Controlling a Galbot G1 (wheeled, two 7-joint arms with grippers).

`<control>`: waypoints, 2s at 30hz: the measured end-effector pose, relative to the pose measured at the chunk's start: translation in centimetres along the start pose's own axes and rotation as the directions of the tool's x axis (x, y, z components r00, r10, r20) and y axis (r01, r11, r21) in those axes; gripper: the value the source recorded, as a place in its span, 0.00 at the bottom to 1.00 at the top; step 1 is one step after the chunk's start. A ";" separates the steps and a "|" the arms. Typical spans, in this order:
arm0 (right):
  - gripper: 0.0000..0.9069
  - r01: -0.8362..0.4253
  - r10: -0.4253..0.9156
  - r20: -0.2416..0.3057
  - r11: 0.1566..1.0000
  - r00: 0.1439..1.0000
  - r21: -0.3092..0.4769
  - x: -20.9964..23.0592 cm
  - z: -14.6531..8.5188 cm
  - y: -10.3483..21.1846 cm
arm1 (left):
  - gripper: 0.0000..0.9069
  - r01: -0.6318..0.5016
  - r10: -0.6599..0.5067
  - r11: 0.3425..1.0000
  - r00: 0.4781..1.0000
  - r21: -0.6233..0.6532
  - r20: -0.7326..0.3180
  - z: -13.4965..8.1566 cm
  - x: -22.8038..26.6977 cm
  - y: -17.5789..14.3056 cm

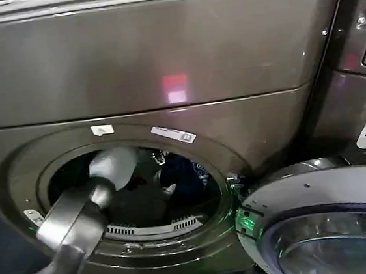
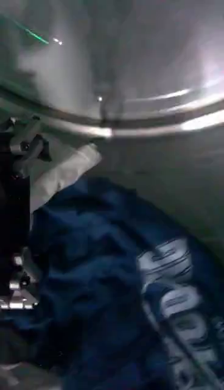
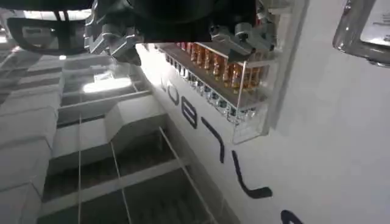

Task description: Grasp the clothes from the dryer.

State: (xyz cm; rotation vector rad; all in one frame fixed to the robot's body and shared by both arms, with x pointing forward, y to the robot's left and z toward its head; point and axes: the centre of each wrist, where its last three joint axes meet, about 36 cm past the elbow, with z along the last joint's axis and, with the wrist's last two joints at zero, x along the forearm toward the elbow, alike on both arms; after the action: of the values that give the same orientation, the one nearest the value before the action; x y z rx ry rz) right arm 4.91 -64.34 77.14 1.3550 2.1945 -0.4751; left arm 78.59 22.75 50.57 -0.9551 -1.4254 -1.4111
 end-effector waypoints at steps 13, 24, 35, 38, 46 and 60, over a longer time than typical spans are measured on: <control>1.00 0.000 0.000 -0.001 1.000 1.000 -0.005 0.0 0.3 0.1 | 0.66 -0.058 0.059 0.998 0.998 0.020 -0.029 0.8 -1.6 -0.9; 1.00 -0.008 0.008 0.000 1.000 1.000 -0.005 0.1 0.4 -0.2 | 0.01 -0.086 0.087 0.995 0.996 0.042 -0.012 0.9 -1.4 -0.6; 1.00 -0.011 0.011 0.000 1.000 1.000 -0.005 0.1 0.5 -0.2 | 0.00 -0.088 0.089 0.995 0.996 0.043 -0.013 1.0 -1.4 -0.6; 1.00 -0.010 0.010 0.001 1.000 1.000 -0.004 0.1 0.4 -0.2 | 0.00 -0.088 0.088 0.995 0.996 0.043 -0.010 1.0 -1.4 -0.6; 1.00 -0.014 0.014 -0.001 1.000 1.000 0.002 0.3 0.3 -0.4 | 0.00 -0.067 0.065 0.996 0.997 0.065 0.028 0.7 -0.8 -0.3; 1.00 -0.026 0.026 -0.005 1.000 1.000 -0.005 0.6 0.7 -0.5 | 0.00 0.022 -0.083 0.977 0.957 0.214 0.279 0.3 -0.5 -0.8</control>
State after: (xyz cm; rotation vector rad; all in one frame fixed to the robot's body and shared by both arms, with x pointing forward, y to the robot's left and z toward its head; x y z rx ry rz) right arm 4.41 -64.47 76.21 1.3811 2.1777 -0.4570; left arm 77.96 23.04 49.91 -1.0202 -1.7875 -1.1643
